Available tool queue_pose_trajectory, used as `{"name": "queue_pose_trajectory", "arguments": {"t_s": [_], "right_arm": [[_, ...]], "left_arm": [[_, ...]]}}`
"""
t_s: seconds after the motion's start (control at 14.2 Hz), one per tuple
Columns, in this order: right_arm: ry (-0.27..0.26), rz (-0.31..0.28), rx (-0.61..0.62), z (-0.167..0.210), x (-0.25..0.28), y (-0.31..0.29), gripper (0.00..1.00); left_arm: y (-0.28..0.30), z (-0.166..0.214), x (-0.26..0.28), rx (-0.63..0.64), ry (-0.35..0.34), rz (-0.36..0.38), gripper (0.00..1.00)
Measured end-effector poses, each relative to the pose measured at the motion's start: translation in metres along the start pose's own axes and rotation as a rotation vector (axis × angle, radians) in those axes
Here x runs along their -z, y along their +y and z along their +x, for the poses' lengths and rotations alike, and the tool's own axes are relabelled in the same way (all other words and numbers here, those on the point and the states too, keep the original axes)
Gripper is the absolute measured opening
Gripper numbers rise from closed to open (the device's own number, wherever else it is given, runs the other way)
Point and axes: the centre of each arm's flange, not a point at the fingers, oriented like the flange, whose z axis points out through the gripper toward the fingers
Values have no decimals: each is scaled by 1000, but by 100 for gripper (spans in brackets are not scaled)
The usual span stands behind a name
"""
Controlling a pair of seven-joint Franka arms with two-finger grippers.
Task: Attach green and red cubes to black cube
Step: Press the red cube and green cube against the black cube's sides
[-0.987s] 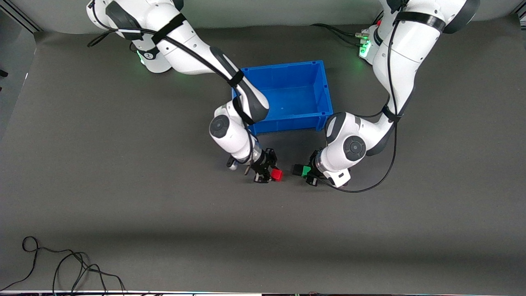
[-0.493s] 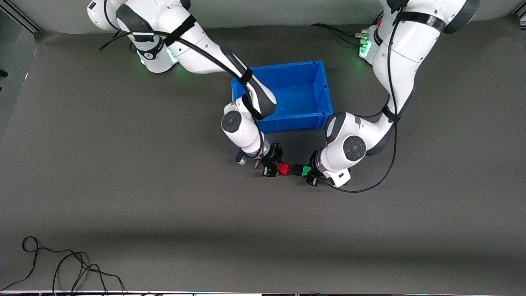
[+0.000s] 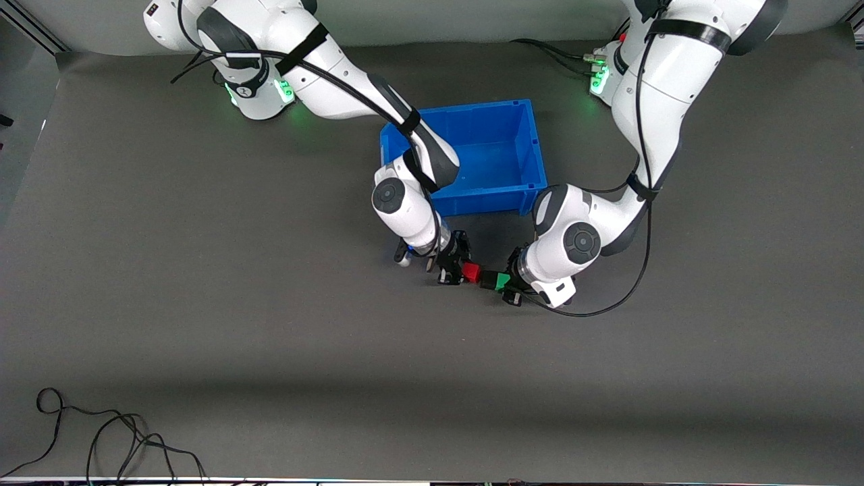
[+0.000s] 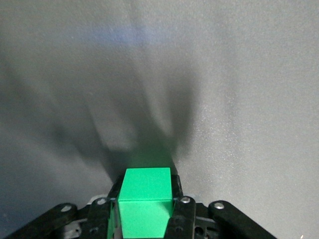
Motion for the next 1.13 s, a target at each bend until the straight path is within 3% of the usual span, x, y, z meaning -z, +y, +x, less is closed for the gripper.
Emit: {"name": "queue_pose_trajectory", "arguments": {"t_s": [1.06, 1.13], "right_arm": [[-5, 22, 1, -1, -1, -11, 40], [-5, 22, 1, -1, -2, -12, 44]], "left_arm": [[3, -2, -1, 15, 1, -5, 40], [3, -2, -1, 15, 1, -5, 40]]}}
